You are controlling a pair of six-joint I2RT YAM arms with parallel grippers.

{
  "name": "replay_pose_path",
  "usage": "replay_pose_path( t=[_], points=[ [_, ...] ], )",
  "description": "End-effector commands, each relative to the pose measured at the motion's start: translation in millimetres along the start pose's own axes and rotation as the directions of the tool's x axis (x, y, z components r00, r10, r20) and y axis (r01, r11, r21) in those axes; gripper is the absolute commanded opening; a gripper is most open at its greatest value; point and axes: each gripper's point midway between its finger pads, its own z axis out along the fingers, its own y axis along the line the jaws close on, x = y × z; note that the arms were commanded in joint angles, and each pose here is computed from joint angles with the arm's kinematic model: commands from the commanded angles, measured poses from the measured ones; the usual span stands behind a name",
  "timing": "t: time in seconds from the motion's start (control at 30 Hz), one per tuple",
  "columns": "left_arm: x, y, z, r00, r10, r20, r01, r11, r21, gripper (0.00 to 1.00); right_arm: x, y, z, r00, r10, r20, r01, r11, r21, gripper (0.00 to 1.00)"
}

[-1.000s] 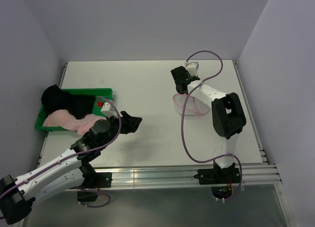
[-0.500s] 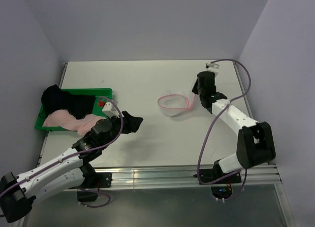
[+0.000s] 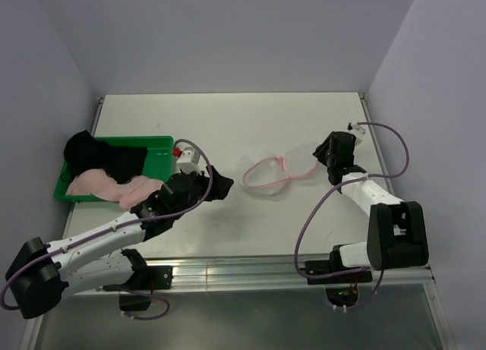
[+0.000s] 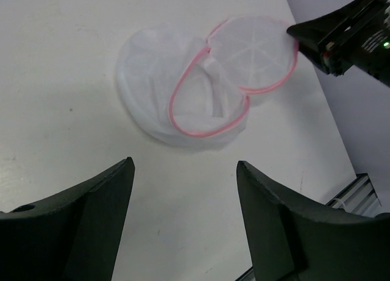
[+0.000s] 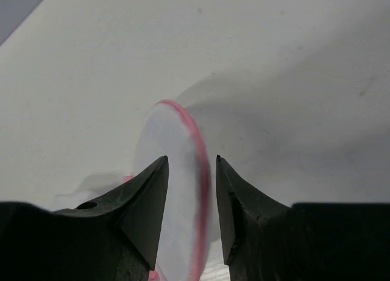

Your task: Place the bra in the laundry bag and zip it closed

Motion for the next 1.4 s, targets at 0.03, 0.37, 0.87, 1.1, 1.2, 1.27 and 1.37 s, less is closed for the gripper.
replay_pose_path(
  t=[0.03,0.37,0.87,1.1,1.2,1.27,1.37],
  points=[
    [-45,-28,-8,0.995,-0.002,0.100,-0.003,0.999,0.044,0.75,-16,-25,-5,0.993,0.101,0.063,-0.107,0.990,0.092,0.57],
    [-95,58,-53,0.980,-0.036,0.195,0.093,0.952,-0.292,0.74,-18,30,-59,0.987,0.127,0.096,-0.106,0.975,-0.196,0.87],
    [-202,264,-118,0.911,-0.053,0.410,0.361,0.585,-0.727,0.67,15,94,-139,0.999,-0.049,0.020,0.052,0.846,-0.531,0.85],
    [-207,367,-131,0.918,-0.100,0.383,0.391,0.386,-0.836,0.69,24,102,-147,0.997,-0.071,-0.003,0.056,0.804,-0.592,0.84],
    [-210,392,-129,0.911,-0.116,0.395,0.409,0.369,-0.835,0.71,29,106,-148,0.996,-0.091,-0.014,0.064,0.794,-0.604,0.84],
    [-209,409,-123,0.916,-0.126,0.381,0.400,0.347,-0.848,0.71,32,108,-148,0.995,-0.096,-0.020,0.064,0.791,-0.608,0.84],
    [-204,430,-112,0.926,-0.136,0.353,0.379,0.332,-0.864,0.71,40,112,-147,0.991,-0.125,-0.044,0.071,0.783,-0.617,0.84]
  ],
)
